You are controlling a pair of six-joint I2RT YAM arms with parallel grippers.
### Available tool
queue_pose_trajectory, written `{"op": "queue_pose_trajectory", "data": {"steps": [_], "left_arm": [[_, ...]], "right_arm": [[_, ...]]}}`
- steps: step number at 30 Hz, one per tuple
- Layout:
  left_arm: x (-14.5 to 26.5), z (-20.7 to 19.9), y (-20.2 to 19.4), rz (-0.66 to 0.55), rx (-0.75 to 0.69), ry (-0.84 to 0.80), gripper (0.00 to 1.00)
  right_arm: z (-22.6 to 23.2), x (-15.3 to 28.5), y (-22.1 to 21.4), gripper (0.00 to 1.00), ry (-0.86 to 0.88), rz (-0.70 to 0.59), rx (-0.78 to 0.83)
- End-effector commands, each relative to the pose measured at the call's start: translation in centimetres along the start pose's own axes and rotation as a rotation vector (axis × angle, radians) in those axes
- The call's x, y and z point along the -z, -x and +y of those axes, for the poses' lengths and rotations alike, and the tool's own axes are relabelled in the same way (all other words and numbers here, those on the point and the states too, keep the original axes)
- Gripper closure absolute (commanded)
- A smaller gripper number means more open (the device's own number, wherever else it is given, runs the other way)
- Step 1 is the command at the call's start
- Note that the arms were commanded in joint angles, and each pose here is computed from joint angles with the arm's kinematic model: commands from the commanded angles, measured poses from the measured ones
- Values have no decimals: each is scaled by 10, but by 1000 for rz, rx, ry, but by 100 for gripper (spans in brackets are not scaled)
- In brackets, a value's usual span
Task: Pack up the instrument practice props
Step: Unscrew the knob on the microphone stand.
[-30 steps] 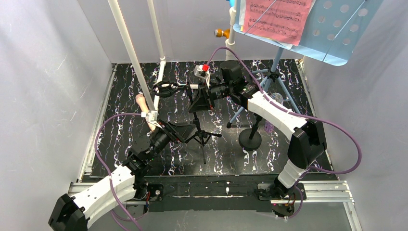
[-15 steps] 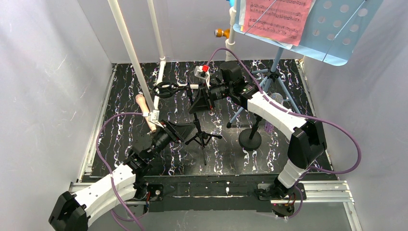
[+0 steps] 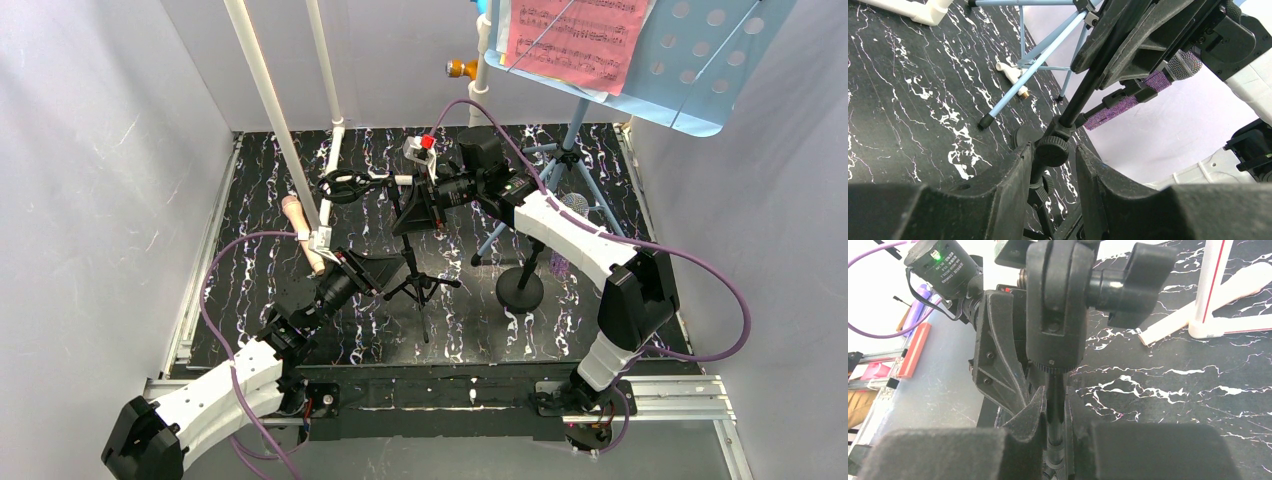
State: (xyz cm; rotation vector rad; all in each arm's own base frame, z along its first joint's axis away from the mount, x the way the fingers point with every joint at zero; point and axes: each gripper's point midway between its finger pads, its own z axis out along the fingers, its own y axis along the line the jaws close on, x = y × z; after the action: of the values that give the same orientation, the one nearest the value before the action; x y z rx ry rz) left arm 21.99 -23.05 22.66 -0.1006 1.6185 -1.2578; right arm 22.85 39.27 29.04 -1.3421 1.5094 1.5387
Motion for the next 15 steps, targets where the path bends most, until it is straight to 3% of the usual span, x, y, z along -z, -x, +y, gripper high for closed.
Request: {"op": "queue_pose_trajectory", "data": {"steps": [1, 15], "left_arm": [[-4, -15, 15, -36, -4, -36, 65], [-3, -12, 14, -36, 15, -27, 70]], "right_arm": [[22, 8, 24, 99, 43, -48, 80], [23, 8, 28, 99, 47, -61, 104]]}}
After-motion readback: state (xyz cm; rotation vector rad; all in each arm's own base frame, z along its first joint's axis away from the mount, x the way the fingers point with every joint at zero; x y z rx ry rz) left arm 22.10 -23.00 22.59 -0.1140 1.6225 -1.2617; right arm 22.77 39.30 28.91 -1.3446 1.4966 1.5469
